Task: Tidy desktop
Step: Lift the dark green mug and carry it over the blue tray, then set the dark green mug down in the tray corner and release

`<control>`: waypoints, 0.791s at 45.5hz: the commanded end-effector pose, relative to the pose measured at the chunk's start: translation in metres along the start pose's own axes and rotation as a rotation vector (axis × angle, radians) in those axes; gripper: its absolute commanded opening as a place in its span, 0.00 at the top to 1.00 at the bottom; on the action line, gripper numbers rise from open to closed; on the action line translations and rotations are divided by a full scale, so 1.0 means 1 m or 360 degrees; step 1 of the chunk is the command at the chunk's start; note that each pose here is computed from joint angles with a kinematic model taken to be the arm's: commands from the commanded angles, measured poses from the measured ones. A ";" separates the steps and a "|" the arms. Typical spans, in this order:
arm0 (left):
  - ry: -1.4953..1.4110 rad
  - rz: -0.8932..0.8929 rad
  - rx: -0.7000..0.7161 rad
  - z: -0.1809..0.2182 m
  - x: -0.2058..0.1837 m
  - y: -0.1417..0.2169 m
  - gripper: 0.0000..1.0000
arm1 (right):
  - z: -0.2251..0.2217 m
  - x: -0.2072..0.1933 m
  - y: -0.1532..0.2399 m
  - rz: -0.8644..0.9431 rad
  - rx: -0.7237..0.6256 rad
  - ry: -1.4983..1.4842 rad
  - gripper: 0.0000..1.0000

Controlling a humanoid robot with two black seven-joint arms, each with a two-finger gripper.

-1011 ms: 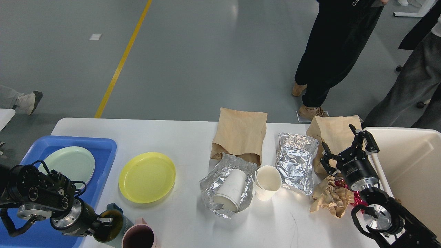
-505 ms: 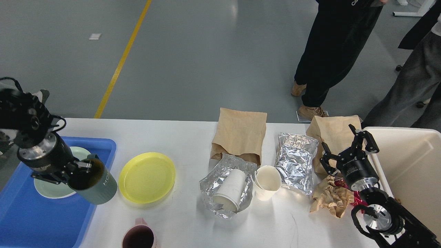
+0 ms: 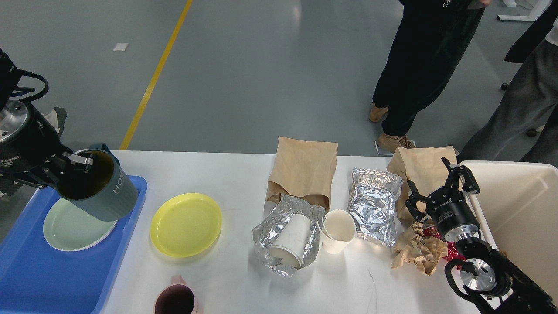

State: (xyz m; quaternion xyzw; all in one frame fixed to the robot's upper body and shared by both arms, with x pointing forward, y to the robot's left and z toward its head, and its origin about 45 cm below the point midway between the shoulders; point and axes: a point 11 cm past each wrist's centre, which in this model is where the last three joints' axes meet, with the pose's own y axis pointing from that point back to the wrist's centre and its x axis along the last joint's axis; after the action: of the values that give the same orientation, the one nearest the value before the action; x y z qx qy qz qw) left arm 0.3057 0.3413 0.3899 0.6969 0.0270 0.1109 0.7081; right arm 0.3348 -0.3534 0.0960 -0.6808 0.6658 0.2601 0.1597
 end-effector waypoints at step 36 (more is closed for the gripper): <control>0.0658 -0.0027 0.0228 -0.260 0.009 -0.169 0.97 | 0.000 0.000 0.000 0.0000 0.0001 -0.0001 0.00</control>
State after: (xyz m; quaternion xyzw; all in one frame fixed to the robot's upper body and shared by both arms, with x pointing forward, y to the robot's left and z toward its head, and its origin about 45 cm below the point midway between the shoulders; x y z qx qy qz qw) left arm 0.2927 0.5892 0.2271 0.7100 0.1827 0.2370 0.6374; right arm 0.3348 -0.3534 0.0961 -0.6807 0.6658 0.2602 0.1600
